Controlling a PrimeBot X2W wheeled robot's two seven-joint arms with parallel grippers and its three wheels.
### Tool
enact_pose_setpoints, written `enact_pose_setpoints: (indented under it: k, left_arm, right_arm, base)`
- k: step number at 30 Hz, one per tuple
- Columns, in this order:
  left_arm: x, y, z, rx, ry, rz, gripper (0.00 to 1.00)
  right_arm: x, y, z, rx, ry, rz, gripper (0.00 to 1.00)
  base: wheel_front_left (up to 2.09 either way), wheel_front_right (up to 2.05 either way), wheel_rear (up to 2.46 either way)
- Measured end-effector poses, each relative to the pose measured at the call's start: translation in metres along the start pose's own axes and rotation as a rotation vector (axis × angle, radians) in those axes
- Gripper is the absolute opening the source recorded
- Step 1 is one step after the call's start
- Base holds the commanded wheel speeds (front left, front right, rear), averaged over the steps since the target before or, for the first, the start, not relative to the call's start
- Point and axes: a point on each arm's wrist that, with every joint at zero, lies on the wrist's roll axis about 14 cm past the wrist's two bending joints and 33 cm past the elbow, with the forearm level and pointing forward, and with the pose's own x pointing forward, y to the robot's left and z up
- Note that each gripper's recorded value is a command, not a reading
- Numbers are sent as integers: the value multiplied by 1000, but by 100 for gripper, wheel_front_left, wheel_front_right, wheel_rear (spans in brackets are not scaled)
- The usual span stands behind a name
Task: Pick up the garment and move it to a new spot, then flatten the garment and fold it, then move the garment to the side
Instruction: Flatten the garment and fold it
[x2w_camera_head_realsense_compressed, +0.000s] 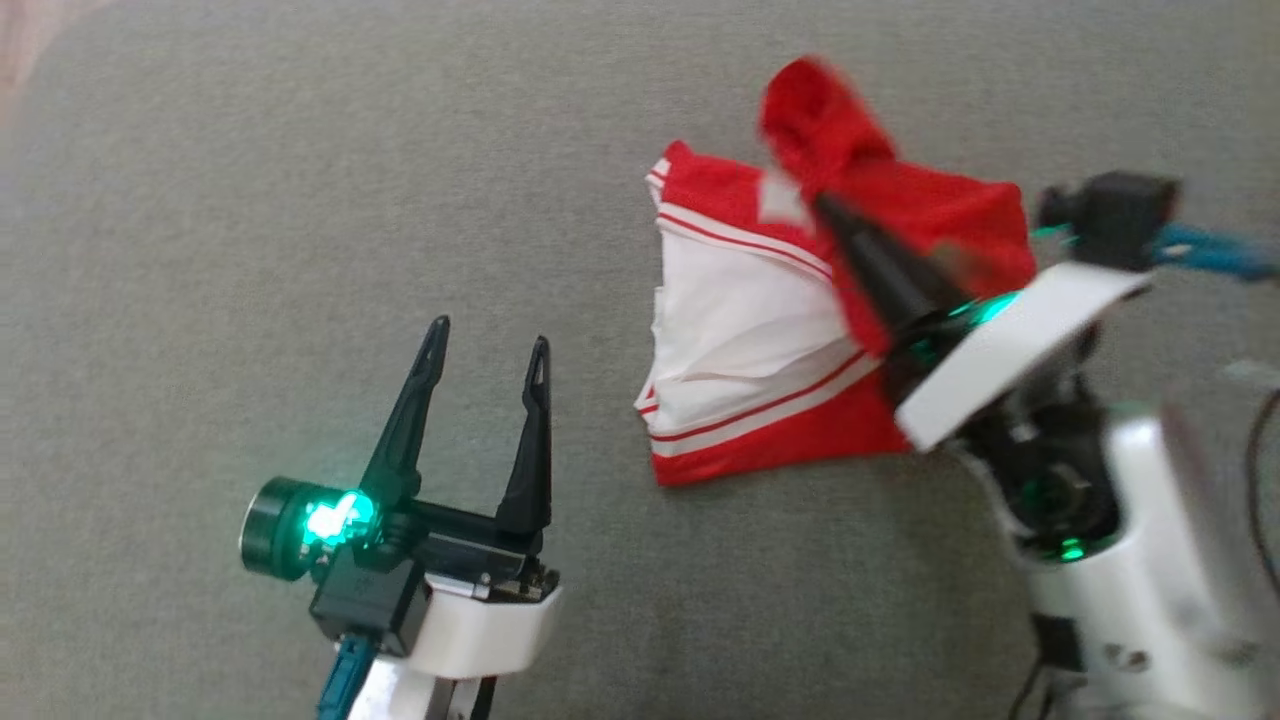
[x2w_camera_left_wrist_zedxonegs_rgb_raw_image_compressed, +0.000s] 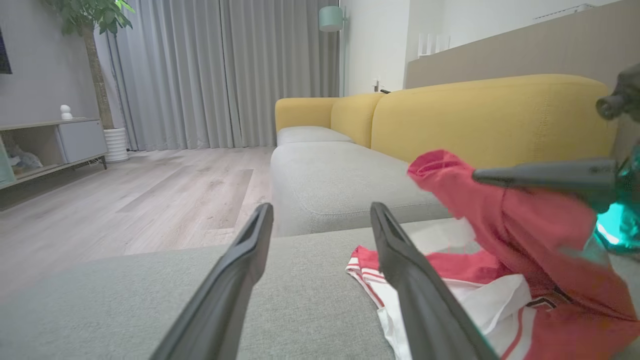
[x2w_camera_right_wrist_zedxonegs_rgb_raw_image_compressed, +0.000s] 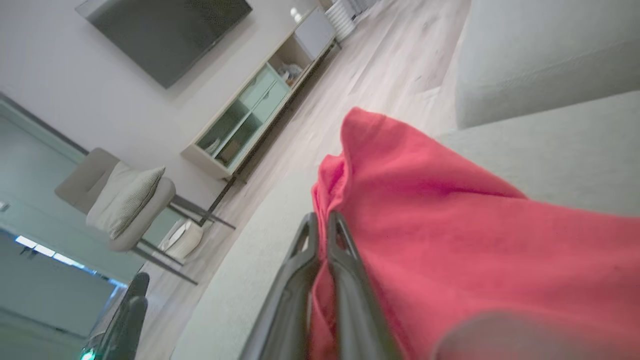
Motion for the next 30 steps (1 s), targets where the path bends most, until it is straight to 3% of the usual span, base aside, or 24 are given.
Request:
enact_pose_setpoints:
  k: [2,3,4,5,9,14,18,20,25,30]
  left_arm:
    - [-2,4,0,2,2,16,100]
    - [-3,6,0,3,3,23,100]
    - [-4,9,0,5,5,30,100]
    - [-5,11,0,6,7,38,100]
    - [-8,17,1,10,7,63,100]
    - [-12,19,7,12,-6,74,100]
    - [-20,19,7,8,-3,84,100]
    - [-21,20,12,9,-15,88,100]
    - [-32,15,16,6,-22,81,100]
    - [-55,15,10,6,7,94,100]
  right_arm:
    - [11,8,-23,9,58,27,0]
    - [15,13,-34,13,85,41,7]
    - [19,17,-44,16,108,55,60]
    - [22,20,-54,19,130,66,100]
    - [29,39,-62,80,99,130,100]
    - [22,28,-24,89,-73,91,100]
    - [-9,-6,31,-6,-284,-17,100]
    - [-33,-28,44,-106,-348,-97,100]
    - [-84,-60,31,-193,-443,-247,100]
    - [-123,-77,-11,-309,-373,-356,100]
  base:
    - [0,0,0]
    - [0,0,0]
    - [0,0,0]
    - [0,0,0]
    - [0,0,0]
    - [0,0,0]
    - [0,0,0]
    - [0,0,0]
    - [0,0,0]
    - [0,0,0]
